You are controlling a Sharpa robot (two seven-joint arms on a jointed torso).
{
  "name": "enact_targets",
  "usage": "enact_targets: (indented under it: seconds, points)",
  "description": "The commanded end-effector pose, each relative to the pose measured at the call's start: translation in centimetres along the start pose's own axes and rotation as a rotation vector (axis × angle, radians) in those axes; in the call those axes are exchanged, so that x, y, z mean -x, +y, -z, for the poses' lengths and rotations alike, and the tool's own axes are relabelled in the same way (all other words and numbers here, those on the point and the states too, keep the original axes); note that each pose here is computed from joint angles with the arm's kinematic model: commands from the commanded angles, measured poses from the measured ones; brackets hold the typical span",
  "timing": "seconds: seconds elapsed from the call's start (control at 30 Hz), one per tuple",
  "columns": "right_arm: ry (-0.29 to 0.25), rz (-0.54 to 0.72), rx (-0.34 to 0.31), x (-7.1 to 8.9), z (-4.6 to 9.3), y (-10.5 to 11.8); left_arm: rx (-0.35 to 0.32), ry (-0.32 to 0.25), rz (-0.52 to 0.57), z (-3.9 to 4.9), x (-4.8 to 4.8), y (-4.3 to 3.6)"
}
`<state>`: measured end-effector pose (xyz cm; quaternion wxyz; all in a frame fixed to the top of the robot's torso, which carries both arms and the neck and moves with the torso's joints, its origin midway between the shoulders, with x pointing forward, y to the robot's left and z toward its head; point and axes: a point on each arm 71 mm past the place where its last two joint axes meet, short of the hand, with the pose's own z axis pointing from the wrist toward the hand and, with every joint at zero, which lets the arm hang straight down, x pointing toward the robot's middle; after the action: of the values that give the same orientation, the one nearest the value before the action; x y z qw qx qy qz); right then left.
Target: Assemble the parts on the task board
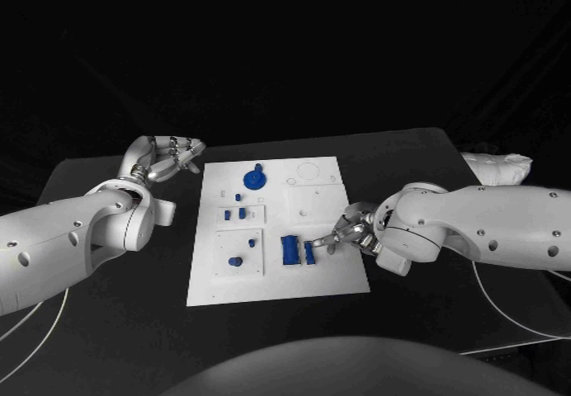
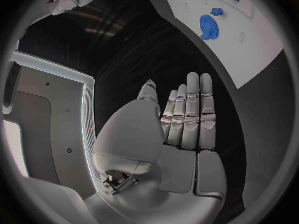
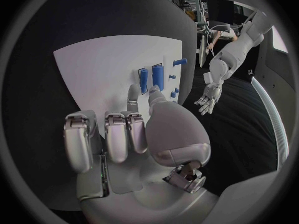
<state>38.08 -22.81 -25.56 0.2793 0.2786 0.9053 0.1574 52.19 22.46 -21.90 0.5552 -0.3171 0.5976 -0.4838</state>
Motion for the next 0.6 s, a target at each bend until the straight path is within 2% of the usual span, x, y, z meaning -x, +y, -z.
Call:
enact_targets:
  seconds: [0.03, 0.37, 0.6]
  points:
    - [0.058, 0.179, -0.028, -0.47, -0.04, -0.21, -0.01, 0.019, 0.005, -0.05, -0.26, -0.16]
    - [0.106, 0.266, -0.044, -1.22, -0.56, 0.1, -0.007, 0.016, 0.002, -0.1, -0.19, -0.1]
    - [0.115, 0.281, -0.045, -1.46, -0.94, 0.4, -0.007, 0.014, 0.002, -0.1, -0.14, -0.09]
